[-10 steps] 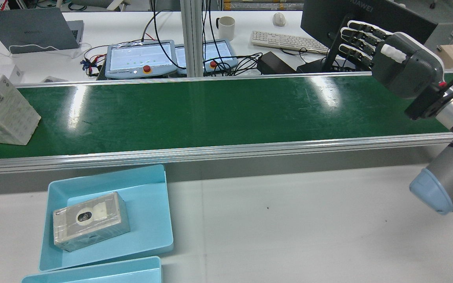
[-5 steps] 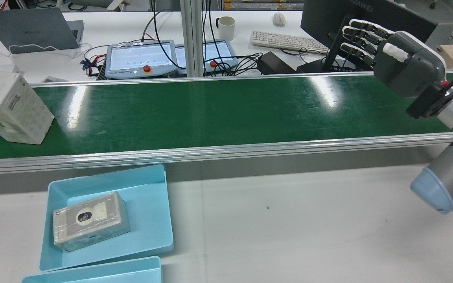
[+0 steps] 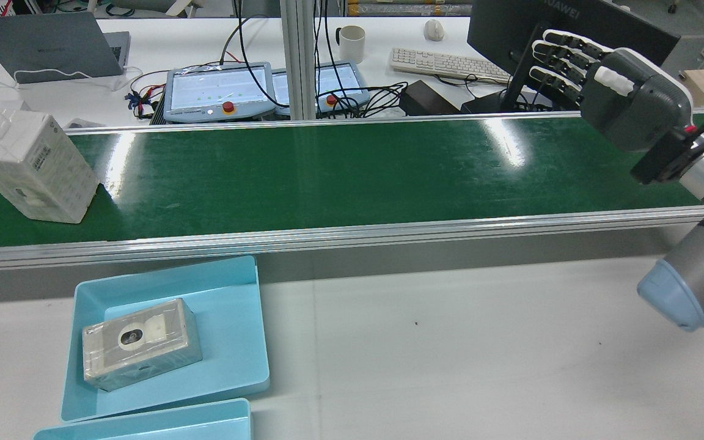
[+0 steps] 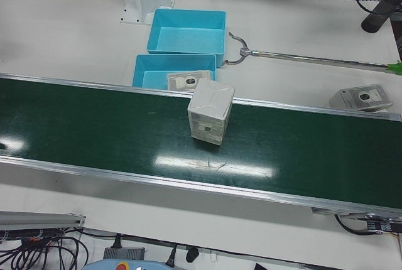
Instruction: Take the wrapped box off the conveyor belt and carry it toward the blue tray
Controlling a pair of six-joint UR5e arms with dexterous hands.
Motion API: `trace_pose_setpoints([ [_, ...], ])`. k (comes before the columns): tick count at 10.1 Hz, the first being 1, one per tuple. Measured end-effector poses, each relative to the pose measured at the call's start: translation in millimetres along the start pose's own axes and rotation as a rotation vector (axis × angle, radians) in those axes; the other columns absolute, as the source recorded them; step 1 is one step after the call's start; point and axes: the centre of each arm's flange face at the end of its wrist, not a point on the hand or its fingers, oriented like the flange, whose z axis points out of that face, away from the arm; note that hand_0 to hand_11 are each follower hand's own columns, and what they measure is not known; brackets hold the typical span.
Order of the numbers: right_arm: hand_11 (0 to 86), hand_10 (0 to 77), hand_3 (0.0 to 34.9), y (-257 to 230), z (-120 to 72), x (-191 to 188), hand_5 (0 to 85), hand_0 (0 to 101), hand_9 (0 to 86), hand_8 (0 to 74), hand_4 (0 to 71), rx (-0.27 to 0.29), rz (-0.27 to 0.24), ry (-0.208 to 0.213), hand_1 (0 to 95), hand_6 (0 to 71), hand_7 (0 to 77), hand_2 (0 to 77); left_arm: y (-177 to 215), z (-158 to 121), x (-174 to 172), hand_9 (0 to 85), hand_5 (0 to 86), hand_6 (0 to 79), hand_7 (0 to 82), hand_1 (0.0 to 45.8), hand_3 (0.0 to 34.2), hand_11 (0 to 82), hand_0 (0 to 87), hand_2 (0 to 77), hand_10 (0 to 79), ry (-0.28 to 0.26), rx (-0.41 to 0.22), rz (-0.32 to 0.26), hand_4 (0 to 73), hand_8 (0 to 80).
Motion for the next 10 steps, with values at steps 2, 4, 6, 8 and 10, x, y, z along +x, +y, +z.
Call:
trace_pose_setpoints([
  [2, 19.1, 13.1, 2.0, 0, 0.2, 0, 22.9, 40, 13.1, 10.4, 14.7, 0.000, 0.000, -0.001, 5.4, 7.6, 24.0, 3.8, 0, 0, 0, 0.0, 1.1, 0.0, 0.5, 0.0, 0.0, 0.0, 0.0, 0.5, 0.0, 0.000, 0.000, 0.000, 0.0, 0.5],
  [4, 19.1, 13.1, 2.0, -1, -0.3, -1, 22.9, 40, 13.1, 10.4, 14.7, 0.002, -0.001, -0.002, 5.4, 7.6, 24.0, 6.0, 0, 0, 0, 0.0, 1.1, 0.0, 0.5, 0.0, 0.0, 0.5, 0.0, 1.1, 0.0, 0.000, 0.000, 0.000, 0.0, 0.5],
  [6, 19.6, 13.1, 2.0, 0, -0.7, -3, 22.9, 40, 13.1, 10.4, 14.7, -0.001, -0.001, -0.005, 5.4, 7.6, 24.0, 6.5, 0, 0, 0, 0.0, 1.1, 0.0, 0.5, 0.0, 0.0, 0.0, 0.0, 1.1, 0.5, 0.000, 0.000, 0.000, 0.0, 0.5],
  [8, 19.1, 12.5, 1.9, 7, 1.3, -9, 22.9, 40, 13.1, 10.4, 14.7, -0.016, -0.003, -0.017, 1.6, 6.5, 24.0, 5.5, 0, 0, 0, 0.0, 1.1, 0.0, 0.5, 0.0, 0.0, 0.0, 0.0, 0.5, 0.5, 0.000, 0.000, 0.000, 0.0, 0.5],
  [10, 19.6, 12.5, 2.0, 12, 2.8, -13, 22.9, 40, 13.1, 10.4, 14.7, -0.024, -0.003, -0.022, 2.2, 7.1, 23.5, 6.0, 0, 0, 0, 0.0, 1.1, 0.0, 0.5, 0.0, 0.0, 0.0, 0.0, 1.1, 0.0, 0.000, 0.000, 0.000, 0.0, 0.5],
])
